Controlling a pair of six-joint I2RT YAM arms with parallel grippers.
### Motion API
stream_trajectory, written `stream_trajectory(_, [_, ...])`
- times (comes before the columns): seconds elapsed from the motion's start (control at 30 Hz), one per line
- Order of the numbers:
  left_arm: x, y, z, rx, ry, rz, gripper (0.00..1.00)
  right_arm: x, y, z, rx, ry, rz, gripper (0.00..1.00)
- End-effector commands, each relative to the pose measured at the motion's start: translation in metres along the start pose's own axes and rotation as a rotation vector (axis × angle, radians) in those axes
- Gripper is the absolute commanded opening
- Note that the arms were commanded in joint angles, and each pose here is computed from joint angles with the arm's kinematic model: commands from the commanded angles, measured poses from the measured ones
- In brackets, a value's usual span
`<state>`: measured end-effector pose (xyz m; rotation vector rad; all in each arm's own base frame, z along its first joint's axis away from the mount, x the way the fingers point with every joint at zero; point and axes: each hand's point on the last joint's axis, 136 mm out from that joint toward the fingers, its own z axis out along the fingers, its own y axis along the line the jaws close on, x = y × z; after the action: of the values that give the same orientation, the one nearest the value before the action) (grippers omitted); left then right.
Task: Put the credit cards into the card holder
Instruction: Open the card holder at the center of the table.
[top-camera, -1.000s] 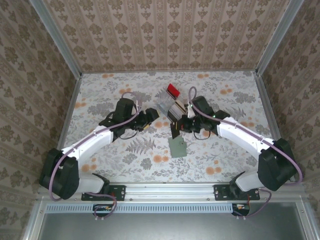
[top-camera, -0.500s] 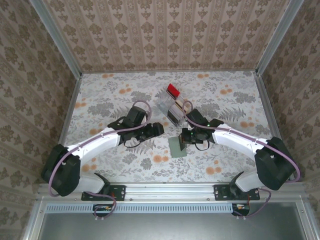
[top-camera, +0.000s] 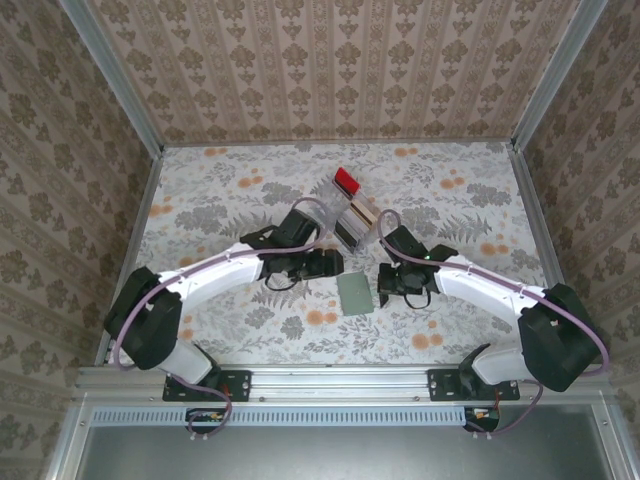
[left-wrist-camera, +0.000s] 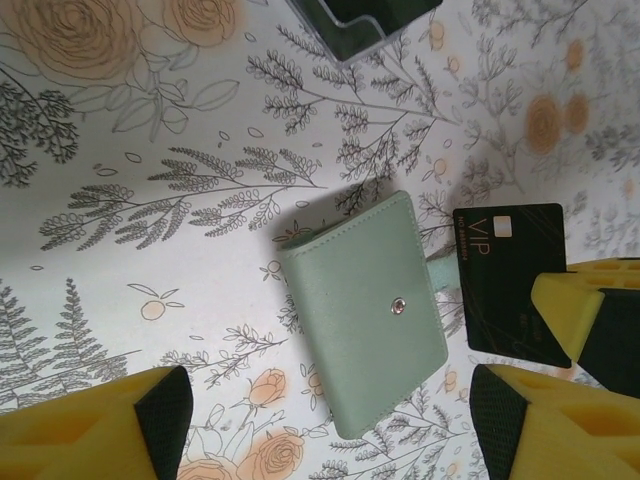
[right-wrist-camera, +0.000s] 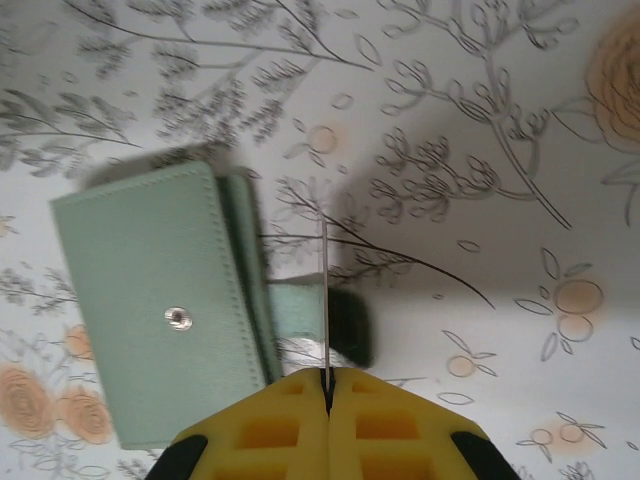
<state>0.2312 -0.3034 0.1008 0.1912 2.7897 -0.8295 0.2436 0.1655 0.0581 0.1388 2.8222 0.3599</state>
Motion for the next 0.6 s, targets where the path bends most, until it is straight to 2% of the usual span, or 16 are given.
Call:
stream_trajectory(0.0, [0.004,0.000,0.008,-0.066,0.039,0.053,0.79,0.006,-0.010,0.003,0.008,0.006,0.017,0.04])
stream_trajectory(0.23, [0.007,0.000,0.027,-0.265,0.123,0.113,0.87,0.019,-0.014,0.012,-0.040,0.025,0.053,0.03])
stream_trajectory(0.5, [0.006,-0.007,0.048,-0.374,0.165,0.117,0.90,0.034,-0.022,0.023,-0.066,0.026,0.114,0.02])
stream_trajectory(0.53, [0.007,-0.007,0.052,-0.384,0.172,0.112,0.97,0.035,-0.024,0.024,-0.061,0.023,0.120,0.03])
stream_trajectory(0.57, [0.006,-0.007,0.054,-0.394,0.177,0.100,0.98,0.036,-0.025,0.024,-0.061,0.020,0.122,0.02])
